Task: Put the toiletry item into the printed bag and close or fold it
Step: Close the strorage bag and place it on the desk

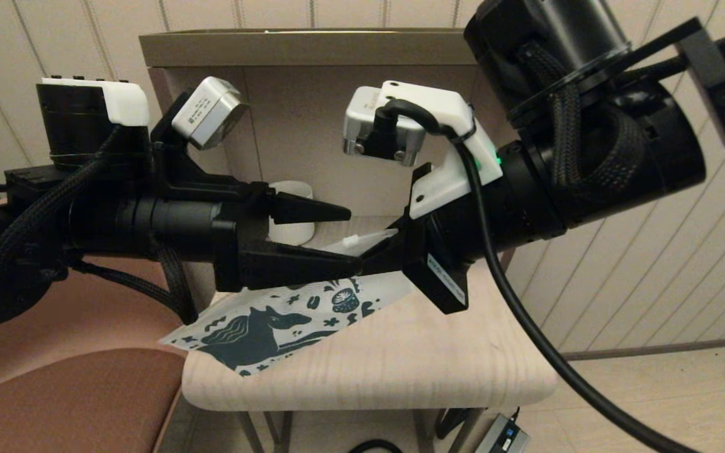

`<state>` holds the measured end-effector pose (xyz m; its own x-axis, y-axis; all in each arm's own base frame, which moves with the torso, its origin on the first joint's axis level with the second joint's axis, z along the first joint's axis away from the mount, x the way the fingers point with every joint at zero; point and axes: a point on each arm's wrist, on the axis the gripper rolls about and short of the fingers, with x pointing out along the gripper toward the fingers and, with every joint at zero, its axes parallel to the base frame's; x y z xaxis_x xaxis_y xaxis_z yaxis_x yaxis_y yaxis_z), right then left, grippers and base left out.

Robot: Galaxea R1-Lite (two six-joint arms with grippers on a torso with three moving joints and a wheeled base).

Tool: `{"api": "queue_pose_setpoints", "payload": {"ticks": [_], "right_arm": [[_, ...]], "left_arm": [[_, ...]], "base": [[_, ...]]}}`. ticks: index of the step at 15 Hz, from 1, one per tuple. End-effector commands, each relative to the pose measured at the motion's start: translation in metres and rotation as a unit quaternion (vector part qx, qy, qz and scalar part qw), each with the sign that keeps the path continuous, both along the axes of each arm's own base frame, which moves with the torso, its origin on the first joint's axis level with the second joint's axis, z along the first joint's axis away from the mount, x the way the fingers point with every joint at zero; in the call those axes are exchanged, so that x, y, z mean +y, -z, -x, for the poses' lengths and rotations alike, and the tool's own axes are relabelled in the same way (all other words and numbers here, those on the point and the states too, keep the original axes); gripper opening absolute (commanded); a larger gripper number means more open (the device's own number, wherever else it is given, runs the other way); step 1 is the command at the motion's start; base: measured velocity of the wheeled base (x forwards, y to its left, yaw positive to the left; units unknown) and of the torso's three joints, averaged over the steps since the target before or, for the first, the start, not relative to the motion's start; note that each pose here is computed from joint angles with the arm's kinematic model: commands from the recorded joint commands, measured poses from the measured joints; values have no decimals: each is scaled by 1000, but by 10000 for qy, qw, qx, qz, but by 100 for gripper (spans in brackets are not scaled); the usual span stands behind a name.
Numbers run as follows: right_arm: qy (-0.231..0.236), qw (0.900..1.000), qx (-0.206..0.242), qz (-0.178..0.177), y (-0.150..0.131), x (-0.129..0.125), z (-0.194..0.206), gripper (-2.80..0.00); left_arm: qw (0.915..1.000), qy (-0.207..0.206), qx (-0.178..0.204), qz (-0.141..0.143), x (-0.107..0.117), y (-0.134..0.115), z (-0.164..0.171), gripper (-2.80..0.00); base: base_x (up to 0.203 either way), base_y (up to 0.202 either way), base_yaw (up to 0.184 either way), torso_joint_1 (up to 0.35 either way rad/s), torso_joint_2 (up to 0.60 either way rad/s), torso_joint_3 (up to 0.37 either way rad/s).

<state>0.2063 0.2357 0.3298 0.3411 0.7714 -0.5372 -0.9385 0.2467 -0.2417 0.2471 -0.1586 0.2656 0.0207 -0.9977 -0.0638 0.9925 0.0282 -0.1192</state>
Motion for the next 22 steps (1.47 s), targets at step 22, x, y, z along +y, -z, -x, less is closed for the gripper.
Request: {"api": "queue_pose_setpoints", "payload": {"ticks": [22], "right_arm": [[143, 9997, 131, -122, 0, -1, -4, -280]], "left_arm": [[9995, -244, -181, -76, -3, 5, -6, 0]], "base": [[0, 0, 0, 0, 0, 0]]}}
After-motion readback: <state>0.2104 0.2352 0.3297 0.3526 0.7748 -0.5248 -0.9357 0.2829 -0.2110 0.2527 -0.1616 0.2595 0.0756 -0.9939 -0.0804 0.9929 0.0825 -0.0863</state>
